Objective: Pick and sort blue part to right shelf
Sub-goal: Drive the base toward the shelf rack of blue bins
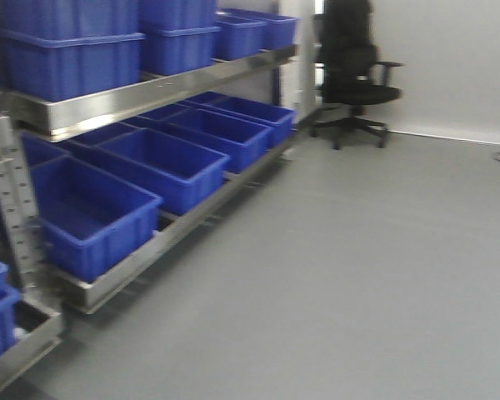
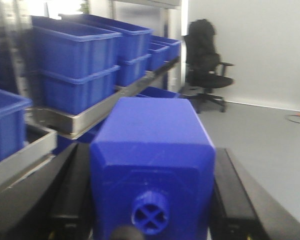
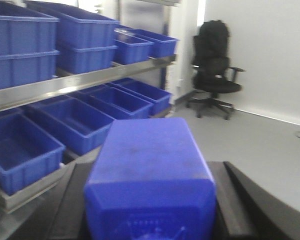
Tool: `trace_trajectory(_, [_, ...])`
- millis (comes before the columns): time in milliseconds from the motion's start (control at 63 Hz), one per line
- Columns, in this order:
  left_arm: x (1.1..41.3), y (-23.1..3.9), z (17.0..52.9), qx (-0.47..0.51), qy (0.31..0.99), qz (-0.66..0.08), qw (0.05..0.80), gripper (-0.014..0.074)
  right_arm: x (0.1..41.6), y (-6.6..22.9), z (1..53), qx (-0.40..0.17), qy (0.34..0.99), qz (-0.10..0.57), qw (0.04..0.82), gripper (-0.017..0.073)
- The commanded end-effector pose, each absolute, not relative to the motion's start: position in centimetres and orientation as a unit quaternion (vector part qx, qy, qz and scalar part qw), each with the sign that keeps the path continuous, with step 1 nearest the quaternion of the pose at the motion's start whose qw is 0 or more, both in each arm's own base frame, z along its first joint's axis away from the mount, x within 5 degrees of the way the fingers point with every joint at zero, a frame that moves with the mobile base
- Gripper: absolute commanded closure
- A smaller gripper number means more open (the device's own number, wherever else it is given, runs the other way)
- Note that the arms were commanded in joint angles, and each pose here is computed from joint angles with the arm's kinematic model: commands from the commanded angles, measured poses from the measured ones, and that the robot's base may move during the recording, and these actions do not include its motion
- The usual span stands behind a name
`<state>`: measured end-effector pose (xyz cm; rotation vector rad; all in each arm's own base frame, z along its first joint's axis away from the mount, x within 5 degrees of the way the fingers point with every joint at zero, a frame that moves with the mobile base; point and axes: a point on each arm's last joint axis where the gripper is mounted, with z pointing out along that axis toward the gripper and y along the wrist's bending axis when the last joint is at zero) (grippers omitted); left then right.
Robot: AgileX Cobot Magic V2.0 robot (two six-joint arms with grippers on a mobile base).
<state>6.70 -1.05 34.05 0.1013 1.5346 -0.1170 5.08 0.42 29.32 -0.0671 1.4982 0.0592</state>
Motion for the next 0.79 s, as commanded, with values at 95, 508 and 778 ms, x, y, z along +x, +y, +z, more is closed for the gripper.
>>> trace_trajectory(95, [6.50, -0.88, 35.76, 0.037, 0.652, -0.051, 0.756, 0.0184, 4.85, 0.38, 31.06, -0.028, 0.639, 0.026, 0.768, 0.0125])
trace_trajectory(508, [6.50, -0.88, 35.76, 0.037, 0.652, -0.051, 0.756, 0.0184, 4.85, 0.38, 31.06, -0.028, 0.639, 0.026, 0.768, 0.0125])
trace_trajectory(778, [6.50, -0.88, 35.76, 0.037, 0.652, -0.051, 0.756, 0.0184, 4.85, 0.38, 31.06, -0.028, 0.639, 0.026, 0.768, 0.0125])
